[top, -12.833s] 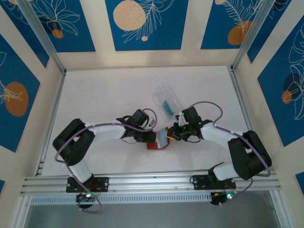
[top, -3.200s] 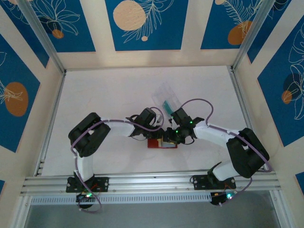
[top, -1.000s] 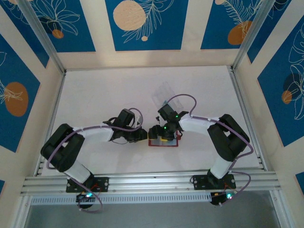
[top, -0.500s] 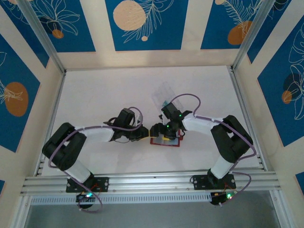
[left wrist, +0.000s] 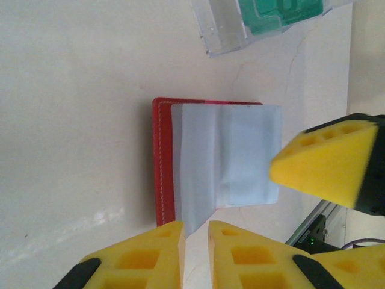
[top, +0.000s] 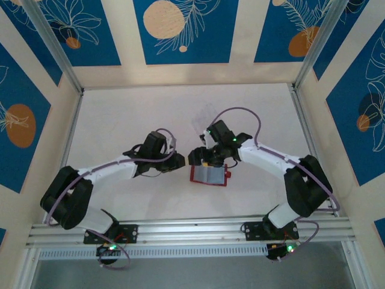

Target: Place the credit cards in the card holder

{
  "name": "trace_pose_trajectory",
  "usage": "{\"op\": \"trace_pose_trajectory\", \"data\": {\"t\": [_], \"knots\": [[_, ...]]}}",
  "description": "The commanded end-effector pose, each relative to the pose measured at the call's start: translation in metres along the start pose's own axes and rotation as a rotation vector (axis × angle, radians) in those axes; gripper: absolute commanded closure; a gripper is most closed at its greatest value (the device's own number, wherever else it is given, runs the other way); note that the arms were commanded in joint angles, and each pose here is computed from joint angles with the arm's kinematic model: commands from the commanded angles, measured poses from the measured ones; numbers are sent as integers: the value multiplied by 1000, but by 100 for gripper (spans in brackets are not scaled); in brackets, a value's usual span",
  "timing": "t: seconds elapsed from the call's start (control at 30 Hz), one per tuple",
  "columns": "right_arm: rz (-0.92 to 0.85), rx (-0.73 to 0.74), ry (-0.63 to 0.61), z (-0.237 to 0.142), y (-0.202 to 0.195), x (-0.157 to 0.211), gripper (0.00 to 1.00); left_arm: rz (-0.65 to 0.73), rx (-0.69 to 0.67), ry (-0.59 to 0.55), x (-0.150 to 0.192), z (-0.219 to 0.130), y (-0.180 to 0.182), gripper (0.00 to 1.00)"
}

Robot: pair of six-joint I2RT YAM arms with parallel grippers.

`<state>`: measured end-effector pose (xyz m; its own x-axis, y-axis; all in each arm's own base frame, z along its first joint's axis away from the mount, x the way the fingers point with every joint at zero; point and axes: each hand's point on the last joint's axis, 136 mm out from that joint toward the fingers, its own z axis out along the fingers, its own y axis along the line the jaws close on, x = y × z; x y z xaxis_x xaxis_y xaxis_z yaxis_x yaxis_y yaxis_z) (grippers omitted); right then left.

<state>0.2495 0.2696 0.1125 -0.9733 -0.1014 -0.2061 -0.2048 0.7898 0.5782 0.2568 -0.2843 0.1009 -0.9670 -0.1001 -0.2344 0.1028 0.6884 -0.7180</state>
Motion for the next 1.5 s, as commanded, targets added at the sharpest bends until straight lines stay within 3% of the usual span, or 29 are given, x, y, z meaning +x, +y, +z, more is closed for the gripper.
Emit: {"op": "trace_pose_trajectory", "data": {"t": [0.0, 0.23, 0.47, 0.9, 1.47], "knots": [[0, 103, -42, -29, -18, -7, 31, 72, 33, 59, 1, 13, -24, 82], [34, 229, -149, -70, -48, -49, 47, 96, 72, 148, 5, 58, -39, 82], [25, 298, -178, -75, -63, -89, 48, 86, 37, 216, 18, 87, -20, 83], [-29, 401, -133, -50, -82, -137, 49, 43, -40, 244, 52, 87, 30, 83], [-83, 496, -45, -12, -100, -138, 52, 37, -45, 226, 54, 81, 32, 83]]}}
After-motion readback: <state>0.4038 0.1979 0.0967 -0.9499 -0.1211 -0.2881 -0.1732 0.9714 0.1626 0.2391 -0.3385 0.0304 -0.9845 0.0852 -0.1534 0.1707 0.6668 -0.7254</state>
